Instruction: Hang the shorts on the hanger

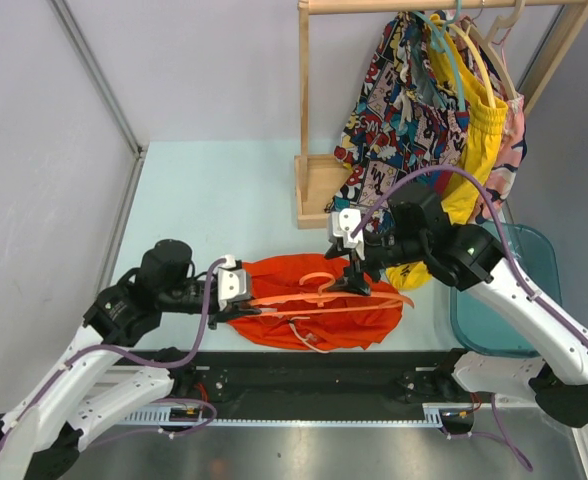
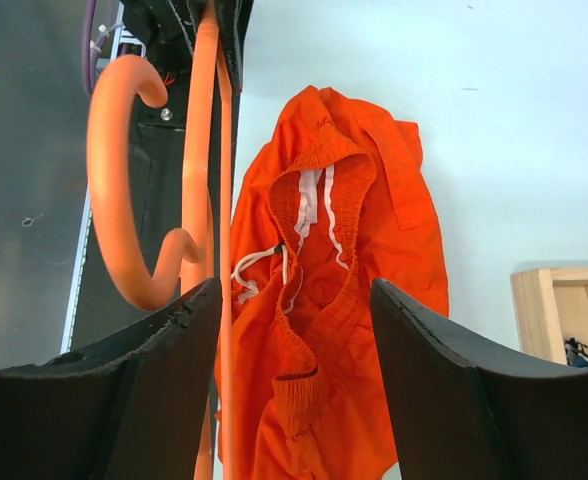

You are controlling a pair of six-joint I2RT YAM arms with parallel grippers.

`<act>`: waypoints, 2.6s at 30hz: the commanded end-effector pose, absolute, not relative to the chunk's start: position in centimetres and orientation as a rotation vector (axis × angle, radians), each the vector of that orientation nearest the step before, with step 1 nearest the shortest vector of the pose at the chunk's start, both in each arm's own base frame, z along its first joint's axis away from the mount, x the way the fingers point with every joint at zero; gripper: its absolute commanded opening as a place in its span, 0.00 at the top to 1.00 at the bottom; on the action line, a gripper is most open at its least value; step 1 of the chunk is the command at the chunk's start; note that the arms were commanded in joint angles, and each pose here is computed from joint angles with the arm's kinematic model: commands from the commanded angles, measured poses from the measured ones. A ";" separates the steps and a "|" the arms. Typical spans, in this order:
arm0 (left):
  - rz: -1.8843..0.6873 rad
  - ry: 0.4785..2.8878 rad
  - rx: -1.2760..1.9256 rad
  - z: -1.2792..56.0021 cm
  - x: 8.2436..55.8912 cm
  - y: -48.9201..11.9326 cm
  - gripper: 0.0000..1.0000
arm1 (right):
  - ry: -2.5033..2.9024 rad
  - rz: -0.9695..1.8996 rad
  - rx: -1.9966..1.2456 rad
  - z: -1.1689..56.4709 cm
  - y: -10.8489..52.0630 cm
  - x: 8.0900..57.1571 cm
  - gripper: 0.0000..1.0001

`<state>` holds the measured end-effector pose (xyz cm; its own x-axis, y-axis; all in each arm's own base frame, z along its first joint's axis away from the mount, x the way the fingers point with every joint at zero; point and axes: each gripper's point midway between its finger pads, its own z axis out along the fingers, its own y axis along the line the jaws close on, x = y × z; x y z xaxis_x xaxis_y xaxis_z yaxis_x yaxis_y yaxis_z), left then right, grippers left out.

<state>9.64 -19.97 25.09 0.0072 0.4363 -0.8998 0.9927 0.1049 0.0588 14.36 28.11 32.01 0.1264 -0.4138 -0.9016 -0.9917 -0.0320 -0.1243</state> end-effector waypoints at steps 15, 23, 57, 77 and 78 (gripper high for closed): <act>-0.933 1.508 1.453 25.1 10.7 -21.5 1.00 | 1.506 0.821 -1.580 30.7 25.4 13.3 0.19; -0.945 1.511 1.407 26.4 10.8 -21.7 1.00 | 1.518 0.813 -1.643 28.4 27.1 14.0 0.39; -0.692 1.875 1.635 10.7 20.9 -15.4 0.34 | 1.880 0.703 -1.565 21.9 23.5 15.8 1.00; -0.653 1.681 1.709 12.3 17.8 -15.0 0.81 | 1.851 0.771 -1.646 19.6 25.5 17.5 1.00; -0.651 1.669 1.715 12.5 17.6 -14.9 0.81 | 1.825 0.775 -1.643 20.0 25.8 17.7 1.00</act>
<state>19.15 -14.63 11.82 -0.0099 0.7020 -0.7121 0.9915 0.0992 0.0840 16.73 24.11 18.32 -0.1568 -0.7331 -0.6618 -0.9875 0.1272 0.0931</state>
